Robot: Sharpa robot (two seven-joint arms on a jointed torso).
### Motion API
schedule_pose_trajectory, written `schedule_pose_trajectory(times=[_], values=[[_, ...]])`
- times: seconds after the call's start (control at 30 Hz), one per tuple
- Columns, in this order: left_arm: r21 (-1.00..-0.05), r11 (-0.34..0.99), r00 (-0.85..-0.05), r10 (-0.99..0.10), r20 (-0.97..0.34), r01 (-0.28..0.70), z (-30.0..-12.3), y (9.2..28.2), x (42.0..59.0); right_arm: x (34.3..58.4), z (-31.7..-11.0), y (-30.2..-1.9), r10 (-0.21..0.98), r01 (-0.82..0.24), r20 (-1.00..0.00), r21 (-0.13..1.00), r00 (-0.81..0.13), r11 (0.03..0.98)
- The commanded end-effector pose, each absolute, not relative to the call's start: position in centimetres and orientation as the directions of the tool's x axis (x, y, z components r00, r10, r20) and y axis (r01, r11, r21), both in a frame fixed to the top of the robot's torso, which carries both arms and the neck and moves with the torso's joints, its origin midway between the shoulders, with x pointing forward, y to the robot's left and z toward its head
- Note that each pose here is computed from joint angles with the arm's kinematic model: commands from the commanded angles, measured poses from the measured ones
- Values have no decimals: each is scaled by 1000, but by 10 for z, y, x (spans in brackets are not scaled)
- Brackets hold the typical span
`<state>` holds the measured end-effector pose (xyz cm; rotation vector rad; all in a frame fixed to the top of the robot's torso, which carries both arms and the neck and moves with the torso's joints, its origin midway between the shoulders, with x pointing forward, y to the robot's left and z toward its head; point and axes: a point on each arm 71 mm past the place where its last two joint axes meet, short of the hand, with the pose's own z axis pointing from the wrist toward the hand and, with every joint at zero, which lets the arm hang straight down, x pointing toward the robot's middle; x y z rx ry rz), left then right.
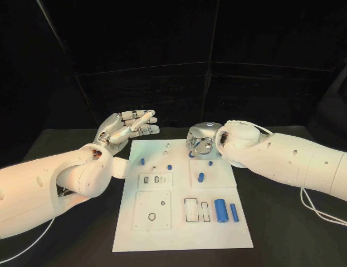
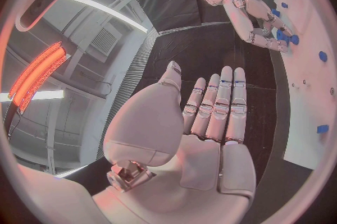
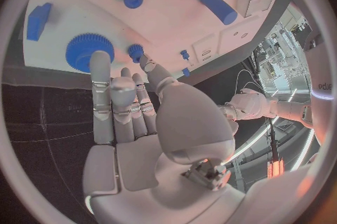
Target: Assemble the parts on the task board
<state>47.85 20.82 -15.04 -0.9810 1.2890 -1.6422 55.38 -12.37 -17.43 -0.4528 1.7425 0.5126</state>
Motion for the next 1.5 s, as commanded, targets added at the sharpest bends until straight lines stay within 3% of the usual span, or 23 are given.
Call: schedule_pose_trajectory(times=[0.03,1.07,1.5], values=[[-979,-151,-380,-921,88,140,-148,207,478,554,-175,-122,-52,-564,-971,93,-235,821],[-979,-150,-379,-921,87,141,-147,208,480,555,-183,-119,-82,-564,-957,94,-279,820],[-978,-151,-383,-920,86,144,-145,208,480,557,-180,-120,-57,-563,-974,77,-218,823]])
